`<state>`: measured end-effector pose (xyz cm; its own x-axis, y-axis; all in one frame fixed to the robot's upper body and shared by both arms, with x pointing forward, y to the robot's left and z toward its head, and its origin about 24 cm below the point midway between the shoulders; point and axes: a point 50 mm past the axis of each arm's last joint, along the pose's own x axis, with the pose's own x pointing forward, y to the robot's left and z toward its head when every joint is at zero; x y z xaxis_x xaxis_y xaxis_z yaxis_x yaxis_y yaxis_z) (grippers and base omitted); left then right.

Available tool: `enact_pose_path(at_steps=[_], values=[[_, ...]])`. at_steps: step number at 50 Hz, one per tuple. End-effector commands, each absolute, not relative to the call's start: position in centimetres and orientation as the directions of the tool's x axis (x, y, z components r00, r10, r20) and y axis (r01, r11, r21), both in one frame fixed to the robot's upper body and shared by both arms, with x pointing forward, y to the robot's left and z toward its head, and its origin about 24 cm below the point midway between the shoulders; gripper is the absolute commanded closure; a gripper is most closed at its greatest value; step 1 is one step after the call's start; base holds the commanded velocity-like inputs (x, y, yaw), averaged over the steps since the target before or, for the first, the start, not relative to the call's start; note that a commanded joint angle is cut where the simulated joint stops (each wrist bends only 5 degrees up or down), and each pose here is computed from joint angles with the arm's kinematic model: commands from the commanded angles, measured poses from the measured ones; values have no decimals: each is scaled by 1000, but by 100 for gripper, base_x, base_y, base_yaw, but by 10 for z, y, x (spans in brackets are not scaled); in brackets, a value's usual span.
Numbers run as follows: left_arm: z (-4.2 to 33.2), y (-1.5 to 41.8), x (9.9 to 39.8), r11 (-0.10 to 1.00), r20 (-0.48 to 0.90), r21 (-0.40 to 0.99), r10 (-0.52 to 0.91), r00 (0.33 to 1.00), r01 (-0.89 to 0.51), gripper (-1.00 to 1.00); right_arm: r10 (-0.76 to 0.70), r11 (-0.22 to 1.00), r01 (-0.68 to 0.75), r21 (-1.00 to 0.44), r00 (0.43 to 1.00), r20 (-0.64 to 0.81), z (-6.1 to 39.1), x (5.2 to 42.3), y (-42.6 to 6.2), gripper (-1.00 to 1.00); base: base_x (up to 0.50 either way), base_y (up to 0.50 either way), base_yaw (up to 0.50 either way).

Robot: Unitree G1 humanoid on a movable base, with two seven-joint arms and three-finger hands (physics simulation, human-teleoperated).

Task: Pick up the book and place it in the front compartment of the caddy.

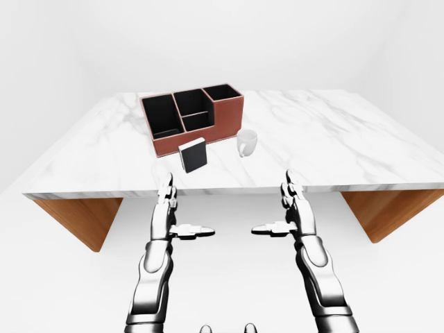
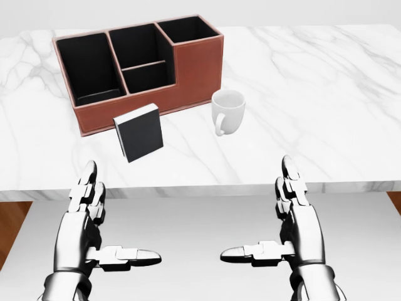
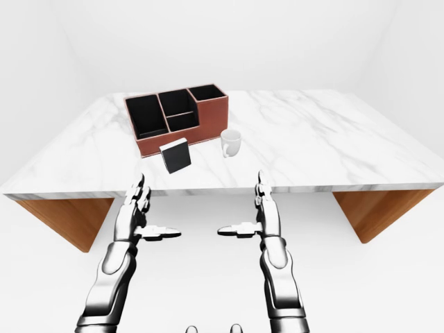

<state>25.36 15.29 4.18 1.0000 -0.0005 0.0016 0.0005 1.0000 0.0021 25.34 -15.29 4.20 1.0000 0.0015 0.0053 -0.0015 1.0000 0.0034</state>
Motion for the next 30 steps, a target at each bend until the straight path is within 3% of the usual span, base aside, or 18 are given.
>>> enact_pose_path(at_steps=[1,21,30], values=[[44,160,253,1000,6,9,-2,1000,2,-100,8,1000,-8,8,1000,18,44,252,-159,-100,0,0,0],[57,159,251,1000,15,9,-10,1000,10,-100,11,1000,-11,11,999,31,55,251,-158,-100,0,0,0],[86,164,251,1000,139,16,5,990,-7,-100,11,1000,-13,15,996,89,74,249,-158,-100,0,0,0]])
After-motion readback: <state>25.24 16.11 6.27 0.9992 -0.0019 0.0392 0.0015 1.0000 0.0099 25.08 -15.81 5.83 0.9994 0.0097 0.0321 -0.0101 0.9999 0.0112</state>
